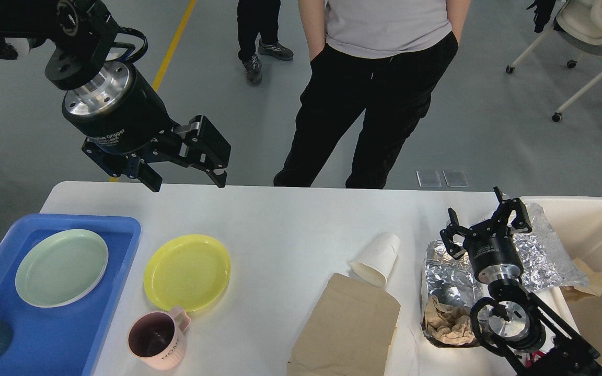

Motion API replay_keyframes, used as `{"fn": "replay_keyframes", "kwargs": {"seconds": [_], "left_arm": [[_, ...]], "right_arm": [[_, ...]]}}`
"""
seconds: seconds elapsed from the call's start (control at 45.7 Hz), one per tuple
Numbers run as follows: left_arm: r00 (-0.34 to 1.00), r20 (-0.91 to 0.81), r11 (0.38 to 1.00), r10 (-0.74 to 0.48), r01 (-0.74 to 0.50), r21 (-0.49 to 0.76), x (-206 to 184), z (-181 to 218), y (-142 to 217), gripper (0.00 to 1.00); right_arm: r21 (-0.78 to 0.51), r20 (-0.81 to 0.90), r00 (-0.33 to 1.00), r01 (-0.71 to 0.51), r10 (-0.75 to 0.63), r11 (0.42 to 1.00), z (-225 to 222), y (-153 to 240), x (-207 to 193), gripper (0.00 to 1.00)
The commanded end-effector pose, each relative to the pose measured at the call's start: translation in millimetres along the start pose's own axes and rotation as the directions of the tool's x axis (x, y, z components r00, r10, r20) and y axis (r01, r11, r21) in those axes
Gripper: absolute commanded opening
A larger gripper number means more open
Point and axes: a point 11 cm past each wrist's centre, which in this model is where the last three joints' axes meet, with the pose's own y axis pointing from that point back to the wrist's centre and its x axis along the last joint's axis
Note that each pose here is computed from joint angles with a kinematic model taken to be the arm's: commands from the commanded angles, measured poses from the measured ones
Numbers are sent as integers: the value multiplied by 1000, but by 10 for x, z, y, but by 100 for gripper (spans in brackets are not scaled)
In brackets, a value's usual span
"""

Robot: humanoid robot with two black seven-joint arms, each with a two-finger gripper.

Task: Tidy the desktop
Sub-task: 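Raise the left arm and swing the left gripper toward the pink mug, then lower the left gripper onto the pink mug and grasp it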

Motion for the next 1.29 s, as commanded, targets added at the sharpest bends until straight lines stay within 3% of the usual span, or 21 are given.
{"fn": "replay_keyframes", "kwargs": {"seconds": [0.0, 0.284, 0.569, 0.809, 1.137, 1.268], "left_arm": [[1000, -26, 999, -14, 15, 39, -221, 143, 17, 98], [995, -101, 994, -8, 19, 106, -323, 89, -43, 98], [985, -168, 999, -43, 47, 20, -299, -62, -93, 98], [943, -277, 979, -184, 200, 28, -442, -725, -724, 96], [933, -310, 966, -183, 230, 119, -914, -1630, -1605, 93], [942, -317, 956, -114, 191, 224, -1030, -1915, -1783, 91]], "right_arm": [[0, 0, 1000, 0, 0, 1000, 0, 0, 0, 100], [0, 0, 1000, 0, 0, 1000, 0, 0, 0, 100], [0, 0, 1000, 0, 0, 1000, 0, 0, 0, 100], [0, 0, 1000, 0, 0, 1000, 0, 0, 0, 100], [0, -1, 1000, -1, 1, 1000, 0, 0, 1, 100], [0, 0, 1000, 0, 0, 1000, 0, 0, 0, 100]]}}
